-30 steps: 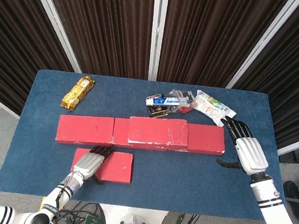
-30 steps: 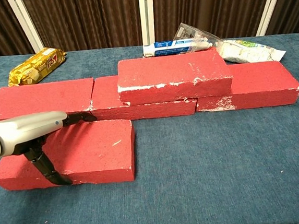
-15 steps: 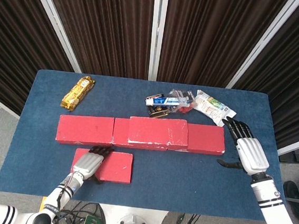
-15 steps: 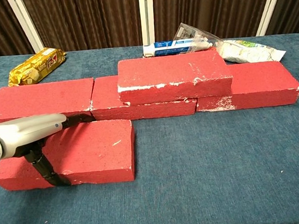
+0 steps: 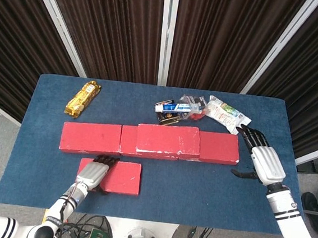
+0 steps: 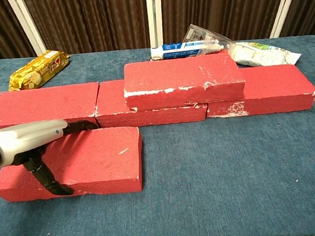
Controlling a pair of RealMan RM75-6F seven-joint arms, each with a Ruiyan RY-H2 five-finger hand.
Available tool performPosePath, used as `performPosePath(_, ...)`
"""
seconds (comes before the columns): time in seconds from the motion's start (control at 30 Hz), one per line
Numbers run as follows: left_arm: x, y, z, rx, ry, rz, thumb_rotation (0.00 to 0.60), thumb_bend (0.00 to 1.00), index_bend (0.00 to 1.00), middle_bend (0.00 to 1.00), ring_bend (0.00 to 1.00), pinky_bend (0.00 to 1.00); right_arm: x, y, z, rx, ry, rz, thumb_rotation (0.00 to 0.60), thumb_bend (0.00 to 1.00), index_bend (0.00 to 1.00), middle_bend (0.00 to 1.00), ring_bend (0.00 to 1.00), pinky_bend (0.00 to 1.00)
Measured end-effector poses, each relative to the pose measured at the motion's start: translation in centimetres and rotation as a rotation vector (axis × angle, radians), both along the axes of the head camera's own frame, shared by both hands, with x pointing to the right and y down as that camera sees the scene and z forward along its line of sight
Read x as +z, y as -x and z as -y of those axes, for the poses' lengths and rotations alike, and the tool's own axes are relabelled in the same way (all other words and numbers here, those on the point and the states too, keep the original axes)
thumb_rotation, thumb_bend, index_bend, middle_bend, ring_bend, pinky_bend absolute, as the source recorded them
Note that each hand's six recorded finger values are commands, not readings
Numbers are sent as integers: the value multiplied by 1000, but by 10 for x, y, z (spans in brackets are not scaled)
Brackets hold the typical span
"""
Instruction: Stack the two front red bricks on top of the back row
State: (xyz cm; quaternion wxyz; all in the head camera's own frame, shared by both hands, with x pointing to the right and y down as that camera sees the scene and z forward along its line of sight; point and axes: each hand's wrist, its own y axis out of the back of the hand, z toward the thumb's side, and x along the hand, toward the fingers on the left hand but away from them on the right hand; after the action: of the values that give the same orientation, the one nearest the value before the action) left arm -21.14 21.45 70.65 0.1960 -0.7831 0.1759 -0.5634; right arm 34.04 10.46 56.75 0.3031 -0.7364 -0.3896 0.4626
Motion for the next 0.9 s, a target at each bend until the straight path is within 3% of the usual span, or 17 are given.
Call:
performPosePath(0.43, -9, -4, 2, -2, -22, -21, 600, 193, 1, 122, 51, 134, 0, -5, 0, 15, 4, 1, 600, 0, 0, 0, 0, 0)
performPosePath(0.7, -38, -1, 4, 12, -61, -59, 600, 194, 1, 122, 52, 134, -1, -7, 1, 20, 0, 0, 600, 0, 0, 0, 0, 0)
performPosePath(0.9, -59, 22, 24, -6, -128, -30, 600, 194, 1, 122, 56, 137, -4, -7, 3, 22, -4, 1, 600, 0, 0, 0, 0, 0)
